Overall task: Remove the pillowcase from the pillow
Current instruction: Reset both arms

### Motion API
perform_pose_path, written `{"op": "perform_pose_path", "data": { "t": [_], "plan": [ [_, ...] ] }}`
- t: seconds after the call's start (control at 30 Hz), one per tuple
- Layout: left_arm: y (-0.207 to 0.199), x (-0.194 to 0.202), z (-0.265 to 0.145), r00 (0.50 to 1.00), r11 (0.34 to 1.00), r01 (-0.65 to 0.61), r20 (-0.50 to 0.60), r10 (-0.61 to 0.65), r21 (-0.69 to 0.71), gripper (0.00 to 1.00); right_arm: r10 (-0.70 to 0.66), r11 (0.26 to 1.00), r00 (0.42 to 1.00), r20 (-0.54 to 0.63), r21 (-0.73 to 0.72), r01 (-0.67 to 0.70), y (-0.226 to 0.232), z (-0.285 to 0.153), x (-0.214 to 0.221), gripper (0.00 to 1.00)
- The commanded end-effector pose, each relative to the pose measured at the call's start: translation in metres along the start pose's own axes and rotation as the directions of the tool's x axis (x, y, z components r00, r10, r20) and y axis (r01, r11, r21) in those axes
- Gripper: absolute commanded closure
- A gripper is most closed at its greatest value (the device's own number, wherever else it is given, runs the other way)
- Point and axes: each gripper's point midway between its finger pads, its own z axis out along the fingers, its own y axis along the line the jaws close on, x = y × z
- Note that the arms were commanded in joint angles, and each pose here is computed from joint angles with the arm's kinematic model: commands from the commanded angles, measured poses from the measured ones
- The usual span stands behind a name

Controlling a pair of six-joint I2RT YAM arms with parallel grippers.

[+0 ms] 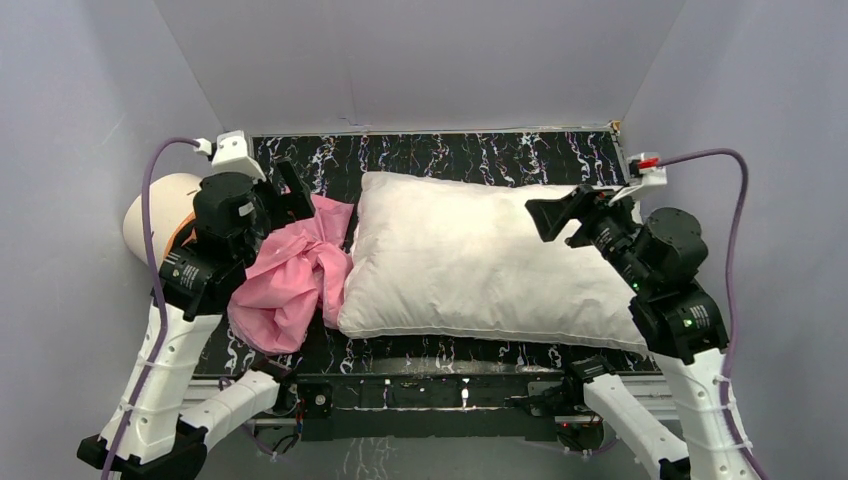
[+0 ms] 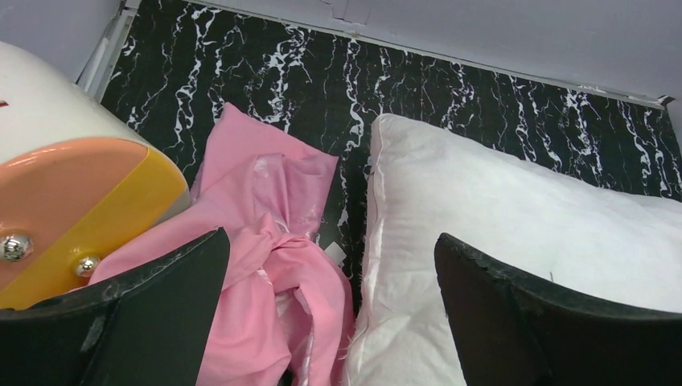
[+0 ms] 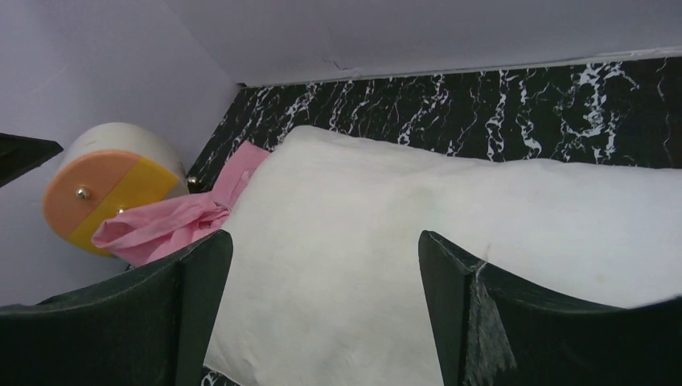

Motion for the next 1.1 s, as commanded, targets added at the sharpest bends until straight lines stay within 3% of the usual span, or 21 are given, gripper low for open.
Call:
{"op": "perform_pose_path", "data": {
  "t": [0.0,0.2,0.27,0.37,0.6,1.07],
  "plan": [
    [0.009,-0.007,-0.002,0.999,0.997,-0.054,-0.008,0.054,-0.053,0.02,-0.062,0.996,0.994,0.094,0.064,0.056,0.003,-0.018,-0.042,0.06],
    [0.022,0.03,0.02,0.985,0.981,-0.111,-0.15,0.087,-0.158,0.02,-0.059,0.935,0.994,-0.087,0.345,0.086,-0.064,-0.004,0.005,0.04],
    [0.033,0.049,0.024,0.963,0.961,-0.15,-0.253,0.089,-0.234,0.02,-0.047,0.928,0.988,-0.146,0.36,0.098,-0.07,0.002,0.018,0.04],
    [0.038,0.054,0.027,0.952,0.946,-0.166,-0.296,0.08,-0.279,0.02,-0.047,0.935,0.985,-0.167,0.341,0.102,-0.068,0.008,0.022,0.04],
    [0.035,0.046,0.02,0.973,0.962,-0.103,-0.228,0.044,-0.254,0.02,-0.063,0.942,0.991,-0.12,0.319,0.099,-0.064,0.009,0.014,0.04],
    [0.034,0.053,0.015,0.974,0.968,-0.063,-0.225,0.007,-0.242,0.02,-0.052,0.945,0.984,-0.173,0.311,0.104,-0.066,0.012,0.027,0.03]
  ]
}}
